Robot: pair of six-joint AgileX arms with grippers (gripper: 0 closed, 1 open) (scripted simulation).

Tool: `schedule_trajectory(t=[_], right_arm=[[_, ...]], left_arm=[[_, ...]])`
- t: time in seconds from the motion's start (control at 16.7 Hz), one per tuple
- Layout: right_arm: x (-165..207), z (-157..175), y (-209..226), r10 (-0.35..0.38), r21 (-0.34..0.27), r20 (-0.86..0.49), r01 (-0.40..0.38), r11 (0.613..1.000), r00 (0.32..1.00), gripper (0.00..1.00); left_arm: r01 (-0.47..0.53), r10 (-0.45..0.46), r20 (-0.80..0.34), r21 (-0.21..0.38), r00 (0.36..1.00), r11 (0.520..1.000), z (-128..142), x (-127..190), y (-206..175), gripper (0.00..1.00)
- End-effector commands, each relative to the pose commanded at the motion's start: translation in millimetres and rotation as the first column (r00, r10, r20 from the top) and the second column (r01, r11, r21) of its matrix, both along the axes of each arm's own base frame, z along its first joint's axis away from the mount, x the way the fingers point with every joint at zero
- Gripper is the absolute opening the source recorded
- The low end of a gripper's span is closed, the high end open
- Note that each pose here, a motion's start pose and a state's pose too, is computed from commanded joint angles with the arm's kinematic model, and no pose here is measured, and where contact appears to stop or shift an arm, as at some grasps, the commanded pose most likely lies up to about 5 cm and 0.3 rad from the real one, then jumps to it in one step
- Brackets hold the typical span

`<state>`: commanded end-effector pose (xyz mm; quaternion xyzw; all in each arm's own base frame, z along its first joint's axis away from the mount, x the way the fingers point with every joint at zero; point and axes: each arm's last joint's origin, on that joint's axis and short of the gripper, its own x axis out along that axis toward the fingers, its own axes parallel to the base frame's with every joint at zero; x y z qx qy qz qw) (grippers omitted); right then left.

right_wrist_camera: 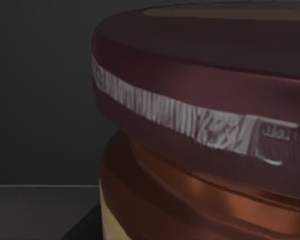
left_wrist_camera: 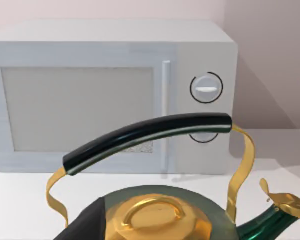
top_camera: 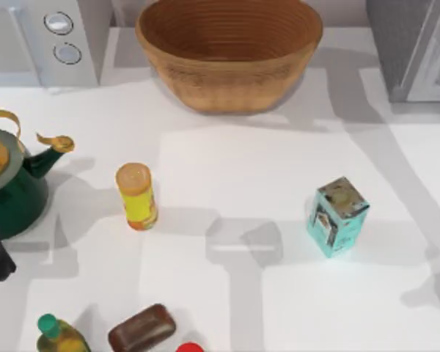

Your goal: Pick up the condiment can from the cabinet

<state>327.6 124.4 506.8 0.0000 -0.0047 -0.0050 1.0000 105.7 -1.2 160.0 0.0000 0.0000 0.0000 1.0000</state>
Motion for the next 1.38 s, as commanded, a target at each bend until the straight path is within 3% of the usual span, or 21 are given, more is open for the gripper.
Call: schedule_trajectory(t=[0.66,1.26,1.38], right_arm=[[0,0,0,0.0,0.0,0.0,0.0,1.0,1.0,0.02],[-2,1,1,0.002,0.002,0.0,-0.002,1.0,1.0,0.0],[-17,8,7,0.001,0.002,-0.001,-0.001,1.0,1.0,0.0]], left_arm=[[0.0,0.0,0.0,0.0,1.0,1.0,0,0,0,1.0],[0.0,0.0,0.0,0.0,1.0,1.0,0,0,0,1.0],[0.0,0.0,0.0,0.0,1.0,1.0,0,0,0,1.0]])
